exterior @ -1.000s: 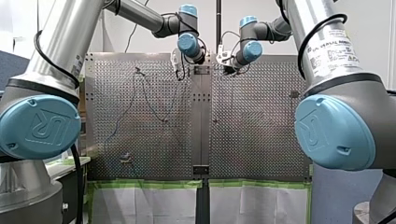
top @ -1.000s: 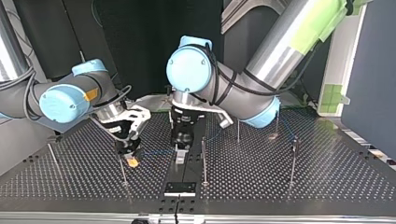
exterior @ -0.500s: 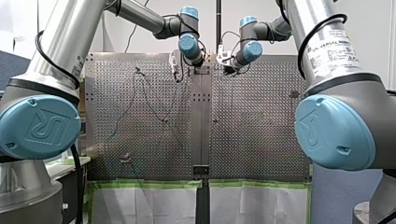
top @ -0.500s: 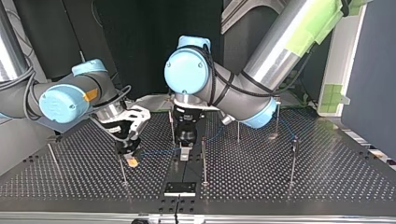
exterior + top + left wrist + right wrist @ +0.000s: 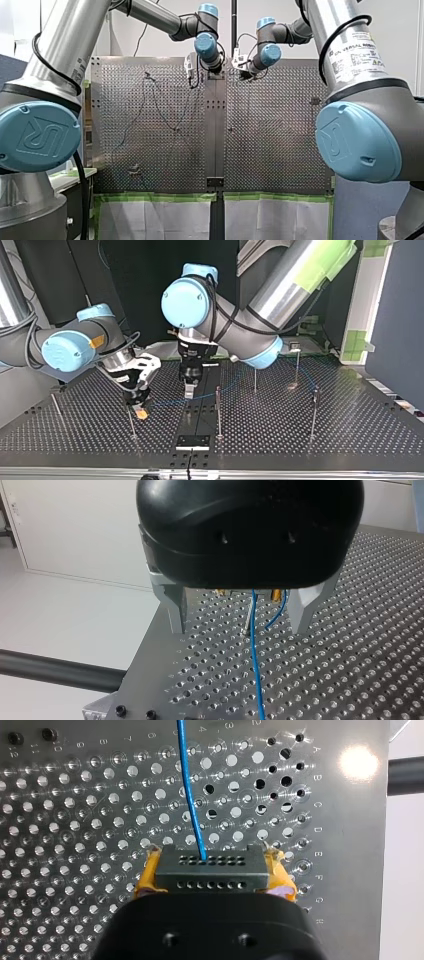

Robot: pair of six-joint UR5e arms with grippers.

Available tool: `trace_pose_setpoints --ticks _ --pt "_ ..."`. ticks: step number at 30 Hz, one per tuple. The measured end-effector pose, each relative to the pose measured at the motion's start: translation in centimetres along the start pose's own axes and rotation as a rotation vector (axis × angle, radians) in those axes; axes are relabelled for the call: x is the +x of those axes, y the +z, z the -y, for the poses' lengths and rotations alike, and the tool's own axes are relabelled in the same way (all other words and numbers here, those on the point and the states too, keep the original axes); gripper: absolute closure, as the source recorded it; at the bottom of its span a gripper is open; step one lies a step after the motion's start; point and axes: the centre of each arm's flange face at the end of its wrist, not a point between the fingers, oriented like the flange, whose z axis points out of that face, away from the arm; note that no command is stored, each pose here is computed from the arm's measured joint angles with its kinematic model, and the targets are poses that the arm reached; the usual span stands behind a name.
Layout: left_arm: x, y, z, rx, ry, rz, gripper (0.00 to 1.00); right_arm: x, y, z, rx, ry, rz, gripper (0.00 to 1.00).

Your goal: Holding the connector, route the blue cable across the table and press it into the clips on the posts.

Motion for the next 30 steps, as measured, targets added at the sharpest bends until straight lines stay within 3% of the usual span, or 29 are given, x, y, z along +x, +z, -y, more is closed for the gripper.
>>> trace_pose_setpoints --ticks 12,19,30 --pt "2.0 2.8 0.2 0.012 -0.025 0.038 0.0 0.0 0.0 0.0 0.0 0.0 -0.001 1.0" --pt "3.2 4.6 0.1 -0.005 -0.02 0.028 0.0 0.0 0.0 0.0 0.0 0.0 -0.002 1.0" --pt "2.0 6.1 -0.6 -0.04 -0.026 0.049 0.0 0.0 0.0 0.0 0.0 0.0 -0.002 1.0"
